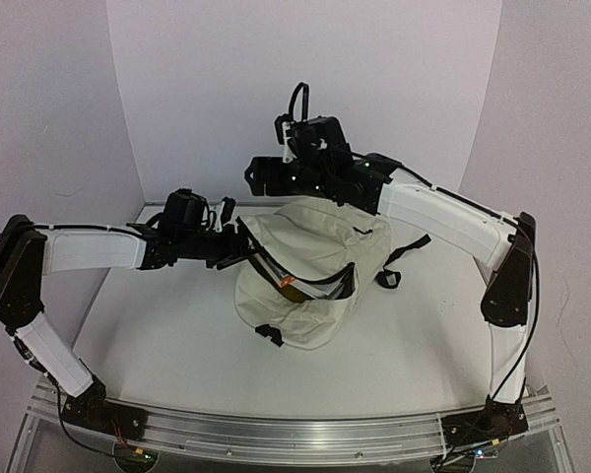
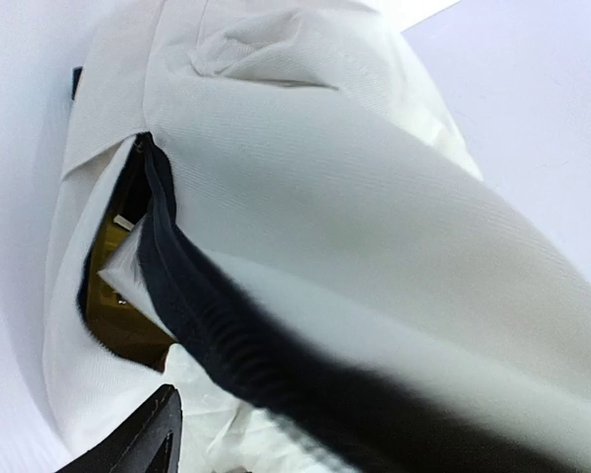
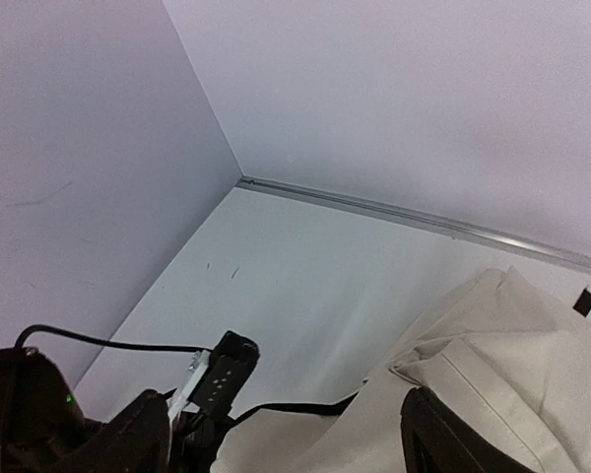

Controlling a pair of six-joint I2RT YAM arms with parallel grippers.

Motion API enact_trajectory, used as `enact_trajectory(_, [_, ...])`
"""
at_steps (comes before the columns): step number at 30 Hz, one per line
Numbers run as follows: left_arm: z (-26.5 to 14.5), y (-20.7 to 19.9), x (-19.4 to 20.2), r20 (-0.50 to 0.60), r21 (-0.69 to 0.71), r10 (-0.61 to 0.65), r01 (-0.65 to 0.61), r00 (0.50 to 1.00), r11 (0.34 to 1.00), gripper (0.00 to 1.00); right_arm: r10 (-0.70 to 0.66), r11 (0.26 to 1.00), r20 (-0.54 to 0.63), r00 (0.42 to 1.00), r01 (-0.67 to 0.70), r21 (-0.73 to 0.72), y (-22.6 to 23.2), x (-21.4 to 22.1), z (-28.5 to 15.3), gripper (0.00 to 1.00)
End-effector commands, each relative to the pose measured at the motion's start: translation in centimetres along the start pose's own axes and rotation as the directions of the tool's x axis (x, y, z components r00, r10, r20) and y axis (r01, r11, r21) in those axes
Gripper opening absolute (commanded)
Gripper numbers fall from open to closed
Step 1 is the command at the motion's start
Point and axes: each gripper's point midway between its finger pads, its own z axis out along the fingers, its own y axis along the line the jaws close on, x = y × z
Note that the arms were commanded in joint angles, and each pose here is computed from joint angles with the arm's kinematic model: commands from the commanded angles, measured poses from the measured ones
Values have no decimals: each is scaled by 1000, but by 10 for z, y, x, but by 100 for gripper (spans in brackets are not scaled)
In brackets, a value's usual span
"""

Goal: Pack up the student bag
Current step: Place the book in the student bag, then zip the student bag at the center of the board.

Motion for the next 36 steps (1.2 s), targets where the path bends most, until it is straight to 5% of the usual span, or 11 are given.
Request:
enact_trajectory(1, [-32, -3, -9, 73, -65, 88, -83, 994, 994, 72, 28, 999, 72, 997, -31, 33, -35, -37, -21, 96])
enact_trajectory(9, [-105, 4, -11, 250, -180, 76, -31, 965, 983, 78, 77, 987, 37, 996, -81, 136, -116, -28, -60, 98])
enact_trajectory(16, [-116, -34, -16, 209, -106, 132, -111, 969, 988, 79, 203, 974, -96, 975, -190, 122, -161, 26, -73, 96])
enact_trajectory(27, [-66, -79, -10, 79, 108, 112, -120, 991, 987, 83, 441, 892, -261, 859, -453, 16, -139, 104, -118, 58])
enact_trajectory(36, [-55, -83, -17, 106, 149, 80, -95, 991, 984, 77, 543, 816, -348, 764, -578, 6, -114, 153, -129, 40])
